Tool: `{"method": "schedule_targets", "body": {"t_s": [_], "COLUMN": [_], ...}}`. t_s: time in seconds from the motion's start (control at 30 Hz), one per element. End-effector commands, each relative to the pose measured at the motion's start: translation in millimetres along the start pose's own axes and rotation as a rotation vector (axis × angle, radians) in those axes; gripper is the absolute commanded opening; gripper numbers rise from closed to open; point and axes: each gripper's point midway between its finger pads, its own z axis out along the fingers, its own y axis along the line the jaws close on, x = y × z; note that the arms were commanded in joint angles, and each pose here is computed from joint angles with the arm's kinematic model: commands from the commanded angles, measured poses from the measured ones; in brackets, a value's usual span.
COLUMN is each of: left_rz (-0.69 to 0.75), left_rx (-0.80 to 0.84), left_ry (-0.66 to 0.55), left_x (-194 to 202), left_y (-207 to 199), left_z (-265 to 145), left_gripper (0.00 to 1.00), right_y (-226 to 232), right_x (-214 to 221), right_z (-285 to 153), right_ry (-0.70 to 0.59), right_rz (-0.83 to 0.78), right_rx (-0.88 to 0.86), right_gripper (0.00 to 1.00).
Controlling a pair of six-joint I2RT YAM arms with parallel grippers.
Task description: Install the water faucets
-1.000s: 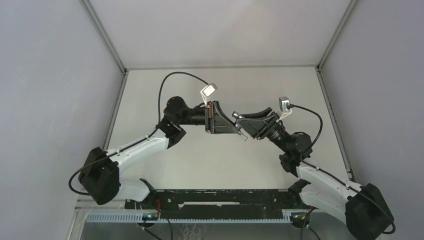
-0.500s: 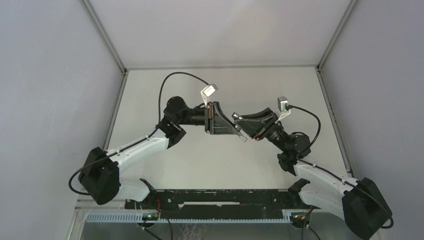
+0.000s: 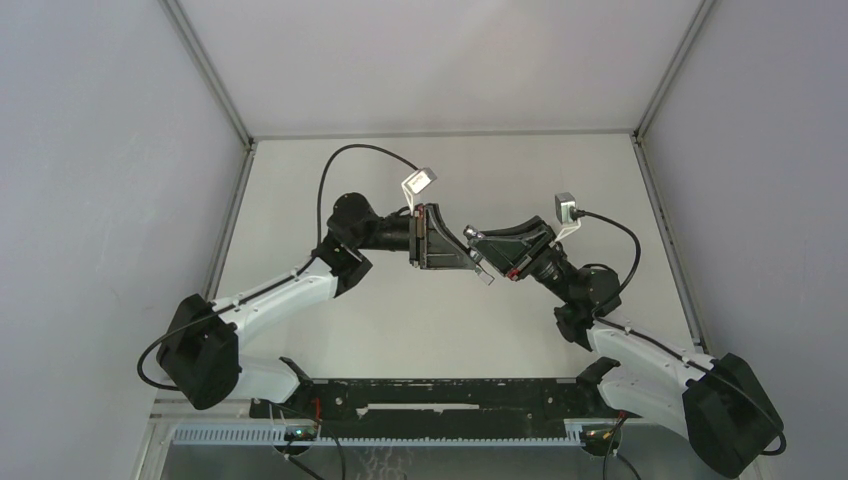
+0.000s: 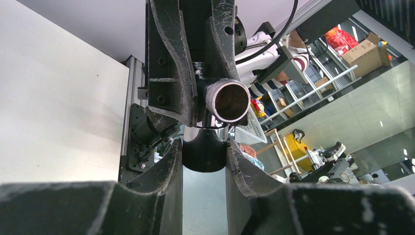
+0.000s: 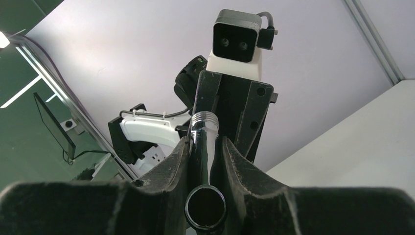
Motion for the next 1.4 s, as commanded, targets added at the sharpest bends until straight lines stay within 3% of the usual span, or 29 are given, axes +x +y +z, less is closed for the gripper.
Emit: {"method": "schedule_targets", "body": {"t_s": [0.0, 0.1, 0.23, 0.37, 0.4, 0.53, 0.73, 0.8, 0.87, 0.97, 1.1, 1.23, 1.37], "left_rz": [0.108, 0.108, 0.111, 0.12, 0.12, 0.197, 0.166, 0.137, 0.118, 0.045, 0.007, -0.01, 0.005], "left_rx": [0.067, 0.066, 0.067, 0.009, -0.038, -0.263, -0.66, -0.863, -1.097, -1.296, -1.462, -1.501, -1.488], "left_ry": [-0.033, -0.033, -0.03, -0.011, 0.007, 0.063, -0.04, -0.086, -0.098, -0.056, -0.018, 0.009, 0.131], "left_x": [-19, -18, -19, -21, -18, -15, -43, -54, -58, -51, -47, -45, -40], "left_y": [-30, -30, -30, -22, -15, 3, 50, 79, 111, 152, 193, 221, 248], "left_z": [2, 2, 2, 1, -2, -23, -83, -111, -142, -165, -180, -171, -158], "left_gripper": [0.0, 0.0, 0.01, 0.58, 0.68, 0.86, 0.88, 0.88, 0.88, 0.89, 0.99, 1.0, 0.99], "right_y": [25, 22, 15, 9, 7, 0, -25, -30, -38, -49, -69, -89, -103], "right_x": [-15, -14, -11, -8, -8, -13, -15, -19, -21, -24, -19, -13, 2], "right_z": [8, 8, 8, 4, 2, -9, -28, -34, -39, -48, -66, -84, -97], "right_ry": [-0.043, -0.038, -0.023, -0.004, 0.001, 0.008, 0.085, 0.093, 0.106, 0.132, 0.19, 0.251, 0.342], "right_rz": [-0.038, -0.035, -0.017, -0.034, -0.053, -0.112, -0.228, -0.273, -0.307, -0.373, -0.454, -0.449, -0.409], "right_rx": [-0.085, -0.074, -0.034, 0.015, 0.029, 0.107, 0.293, 0.342, 0.4, 0.478, 0.582, 0.704, 0.78], "right_gripper": [0.15, 0.0, 0.0, 0.0, 0.0, 0.0, 0.0, 0.0, 0.0, 0.0, 0.0, 0.0, 0.0]}}
